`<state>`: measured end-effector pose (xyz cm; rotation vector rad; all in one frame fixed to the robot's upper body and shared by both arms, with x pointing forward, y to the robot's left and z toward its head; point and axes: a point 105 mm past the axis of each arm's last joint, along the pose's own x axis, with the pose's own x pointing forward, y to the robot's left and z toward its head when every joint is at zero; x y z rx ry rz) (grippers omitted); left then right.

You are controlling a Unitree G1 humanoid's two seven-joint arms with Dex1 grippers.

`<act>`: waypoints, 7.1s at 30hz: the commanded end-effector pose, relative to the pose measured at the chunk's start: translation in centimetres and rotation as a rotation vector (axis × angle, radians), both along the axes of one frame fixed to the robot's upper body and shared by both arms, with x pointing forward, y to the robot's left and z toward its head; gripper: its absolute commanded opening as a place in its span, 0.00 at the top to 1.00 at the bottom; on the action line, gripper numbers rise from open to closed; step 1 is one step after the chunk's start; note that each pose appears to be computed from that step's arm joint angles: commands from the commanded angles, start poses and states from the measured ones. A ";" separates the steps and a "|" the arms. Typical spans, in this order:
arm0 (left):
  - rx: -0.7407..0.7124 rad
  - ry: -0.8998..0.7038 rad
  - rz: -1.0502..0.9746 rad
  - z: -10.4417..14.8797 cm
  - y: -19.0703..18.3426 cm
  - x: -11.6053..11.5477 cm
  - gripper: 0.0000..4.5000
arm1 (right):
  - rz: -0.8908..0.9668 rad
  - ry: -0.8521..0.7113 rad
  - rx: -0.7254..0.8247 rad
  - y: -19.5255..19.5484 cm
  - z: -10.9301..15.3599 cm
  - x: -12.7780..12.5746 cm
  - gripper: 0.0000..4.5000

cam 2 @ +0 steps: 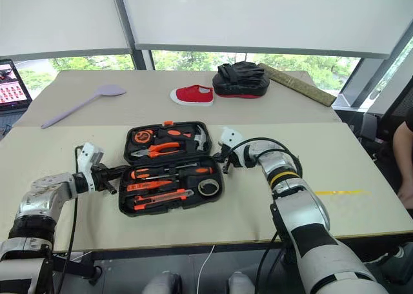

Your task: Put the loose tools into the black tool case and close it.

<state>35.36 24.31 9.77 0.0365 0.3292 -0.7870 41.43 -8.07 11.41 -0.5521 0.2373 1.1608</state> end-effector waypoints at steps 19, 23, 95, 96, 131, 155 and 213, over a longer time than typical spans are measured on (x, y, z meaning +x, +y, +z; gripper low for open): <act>0.073 -0.003 -0.198 -0.4 -2.0 -2.5 1.00 | 0.002 0.057 0.092 -6.0 0.2 -5.7 0.99; 0.118 0.016 -0.029 0.9 1.5 -2.4 0.67 | -0.082 0.190 0.102 -7.9 0.9 -7.5 0.82; 0.268 -0.665 0.075 2.3 2.3 -6.3 0.24 | -0.029 -0.874 -0.141 -8.9 -1.7 -8.0 0.56; 0.267 -0.643 0.098 2.4 3.1 -6.3 0.17 | -0.058 -0.865 -0.132 -9.6 -1.3 -8.0 0.49; 0.032 -0.013 -0.192 0.5 -1.7 -2.4 0.98 | 0.042 -0.320 0.016 -3.4 -1.7 -6.9 1.00; 0.025 -0.115 -0.474 2.8 -15.3 -0.7 0.98 | 0.037 -0.281 0.370 -3.1 1.6 -13.8 1.00; 0.138 0.039 -0.408 -2.3 -12.8 -1.5 0.98 | 0.020 -0.085 0.476 3.8 -0.6 -10.8 1.00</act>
